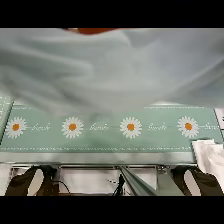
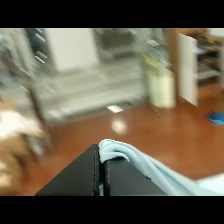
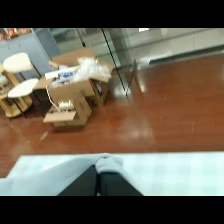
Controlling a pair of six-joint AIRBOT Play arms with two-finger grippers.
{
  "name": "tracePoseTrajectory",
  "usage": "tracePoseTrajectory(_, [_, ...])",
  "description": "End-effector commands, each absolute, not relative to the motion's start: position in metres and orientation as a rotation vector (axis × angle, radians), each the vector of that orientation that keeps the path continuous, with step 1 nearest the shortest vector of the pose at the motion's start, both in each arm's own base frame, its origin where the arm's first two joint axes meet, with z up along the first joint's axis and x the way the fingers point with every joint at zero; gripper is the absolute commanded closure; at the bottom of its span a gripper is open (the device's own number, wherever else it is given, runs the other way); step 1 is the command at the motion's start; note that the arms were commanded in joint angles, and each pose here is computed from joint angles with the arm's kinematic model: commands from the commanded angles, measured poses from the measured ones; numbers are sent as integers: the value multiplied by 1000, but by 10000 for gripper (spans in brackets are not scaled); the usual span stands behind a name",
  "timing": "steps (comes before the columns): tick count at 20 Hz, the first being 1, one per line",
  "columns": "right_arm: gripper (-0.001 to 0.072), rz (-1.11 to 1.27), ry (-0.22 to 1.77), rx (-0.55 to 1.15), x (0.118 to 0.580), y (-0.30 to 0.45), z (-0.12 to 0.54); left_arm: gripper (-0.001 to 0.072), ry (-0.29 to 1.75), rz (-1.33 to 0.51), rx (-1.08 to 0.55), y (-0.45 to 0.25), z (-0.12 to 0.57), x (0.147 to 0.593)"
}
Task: Fold the shirts.
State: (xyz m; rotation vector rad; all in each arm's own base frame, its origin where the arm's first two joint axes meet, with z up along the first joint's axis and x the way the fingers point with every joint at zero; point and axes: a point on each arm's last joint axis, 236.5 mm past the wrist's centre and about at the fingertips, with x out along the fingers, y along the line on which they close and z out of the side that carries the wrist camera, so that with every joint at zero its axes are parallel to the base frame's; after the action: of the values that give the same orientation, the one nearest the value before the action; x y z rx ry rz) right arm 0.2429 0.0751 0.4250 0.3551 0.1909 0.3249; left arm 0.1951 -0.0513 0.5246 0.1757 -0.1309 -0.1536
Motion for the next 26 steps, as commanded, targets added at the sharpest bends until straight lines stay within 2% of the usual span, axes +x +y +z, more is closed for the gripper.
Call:
tracePoseTrajectory(1, [676,331,351,320,215,85,401,680,-205,-15,249,-37,550,152])
tracePoseTrajectory(4, [676,329,503,309,196,90,372,681,-143,-26,249,-37,537,159])
tracePoseTrajectory(8, [676,268,785,303,170,79,315,680,150,-90,234,-33,469,186])
tracePoseTrajectory(10, [676,221,878,302,182,64,288,681,285,-123,199,-27,435,212])
tracePoseTrajectory(14, [676,245,1073,385,243,53,211,680,545,-270,37,-25,350,287])
tracePoseTrajectory(18, [676,264,1093,406,342,57,138,682,836,-378,-144,-26,234,361])
tracePoseTrajectory(22, [676,235,1084,466,431,70,57,681,1030,-455,-223,-60,124,425])
tracePoseTrajectory(26, [675,162,1039,628,486,69,0,680,1138,-473,-255,-84,47,458])
